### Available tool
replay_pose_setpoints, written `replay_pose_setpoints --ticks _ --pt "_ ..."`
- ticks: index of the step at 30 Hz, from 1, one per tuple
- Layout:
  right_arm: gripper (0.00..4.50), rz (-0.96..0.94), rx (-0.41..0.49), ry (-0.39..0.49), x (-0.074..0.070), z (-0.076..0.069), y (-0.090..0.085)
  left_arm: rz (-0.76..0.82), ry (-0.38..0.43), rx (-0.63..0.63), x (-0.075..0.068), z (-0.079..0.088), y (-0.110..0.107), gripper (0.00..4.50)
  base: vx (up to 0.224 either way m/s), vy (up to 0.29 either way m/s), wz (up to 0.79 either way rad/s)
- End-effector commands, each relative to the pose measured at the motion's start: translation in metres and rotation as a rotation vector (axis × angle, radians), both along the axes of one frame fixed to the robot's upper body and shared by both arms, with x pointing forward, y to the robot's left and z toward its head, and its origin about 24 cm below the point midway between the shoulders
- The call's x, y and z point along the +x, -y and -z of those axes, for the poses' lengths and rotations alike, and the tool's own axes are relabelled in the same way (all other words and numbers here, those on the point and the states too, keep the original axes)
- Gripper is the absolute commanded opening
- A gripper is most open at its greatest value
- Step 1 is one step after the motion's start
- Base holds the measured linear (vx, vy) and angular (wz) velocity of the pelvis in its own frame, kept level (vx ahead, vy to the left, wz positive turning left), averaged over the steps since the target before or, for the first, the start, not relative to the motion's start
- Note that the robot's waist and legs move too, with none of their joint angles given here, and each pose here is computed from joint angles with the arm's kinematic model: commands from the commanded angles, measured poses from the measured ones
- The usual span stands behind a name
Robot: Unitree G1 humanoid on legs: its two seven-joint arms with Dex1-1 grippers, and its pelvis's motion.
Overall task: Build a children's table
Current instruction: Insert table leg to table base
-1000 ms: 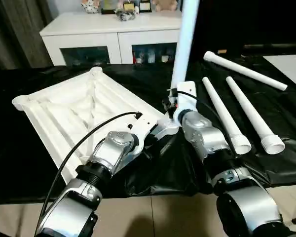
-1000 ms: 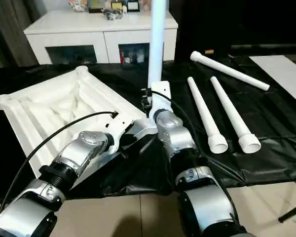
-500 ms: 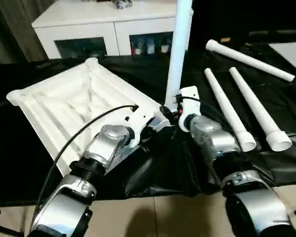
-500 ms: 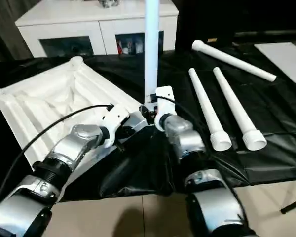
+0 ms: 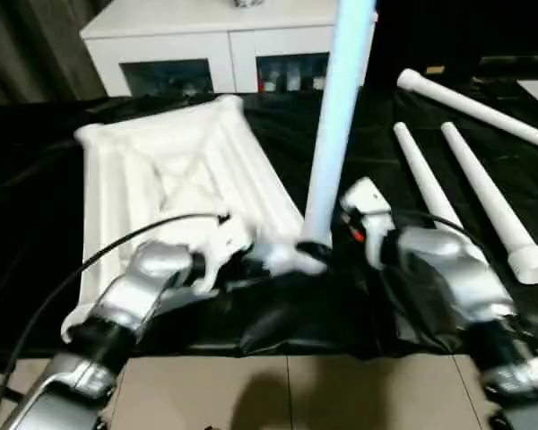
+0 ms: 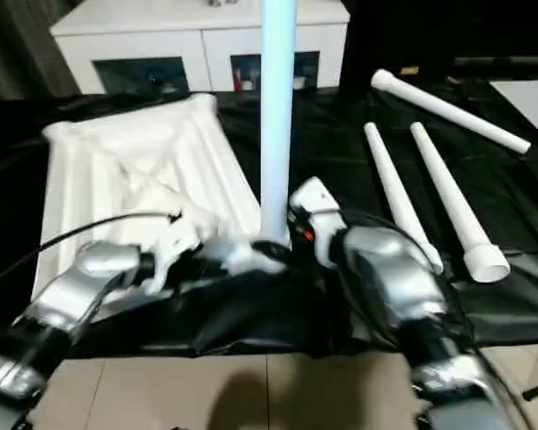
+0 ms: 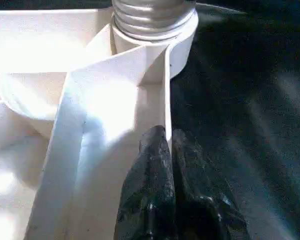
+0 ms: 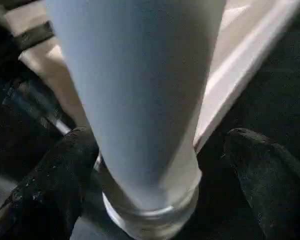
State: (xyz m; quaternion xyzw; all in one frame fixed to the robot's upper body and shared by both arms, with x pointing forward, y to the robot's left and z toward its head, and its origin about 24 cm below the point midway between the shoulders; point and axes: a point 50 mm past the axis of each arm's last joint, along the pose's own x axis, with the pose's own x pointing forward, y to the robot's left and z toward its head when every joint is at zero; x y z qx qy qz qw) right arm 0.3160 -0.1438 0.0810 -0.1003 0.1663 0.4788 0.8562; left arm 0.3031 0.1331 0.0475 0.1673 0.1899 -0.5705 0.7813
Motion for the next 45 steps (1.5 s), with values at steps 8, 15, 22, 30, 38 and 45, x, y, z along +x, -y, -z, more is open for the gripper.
replay_pose_setpoints --ticks 8,15,22,30,38,45 --pt "4.33 -0.081 -0.044 -0.012 -0.007 0.005 -0.005 0.037 0.019 -0.012 -0.002 -0.004 -0.001 0.00 0.000 0.000 0.00" --pt "4.08 -0.056 -0.040 -0.010 -0.004 0.007 -0.006 0.038 0.016 -0.020 -0.002 -0.005 -0.001 0.00 0.000 0.000 0.00" --pt "3.57 -0.061 -0.050 -0.018 -0.004 0.013 -0.008 0.039 0.015 -0.016 0.000 -0.006 -0.001 0.00 0.000 0.000 0.00" --pt "2.84 -0.055 -0.022 -0.032 -0.005 0.018 -0.010 0.043 0.005 -0.019 -0.001 -0.005 -0.001 0.00 0.000 0.000 0.00" --pt "2.74 0.207 0.050 -0.067 0.003 0.037 -0.014 -0.101 -0.027 0.008 0.009 0.007 0.007 0.00 0.000 0.000 0.00" --pt "2.74 0.630 0.002 -0.063 0.018 0.056 -0.032 -0.454 -0.016 -0.024 0.040 0.007 0.039 0.00 0.000 0.000 0.00"
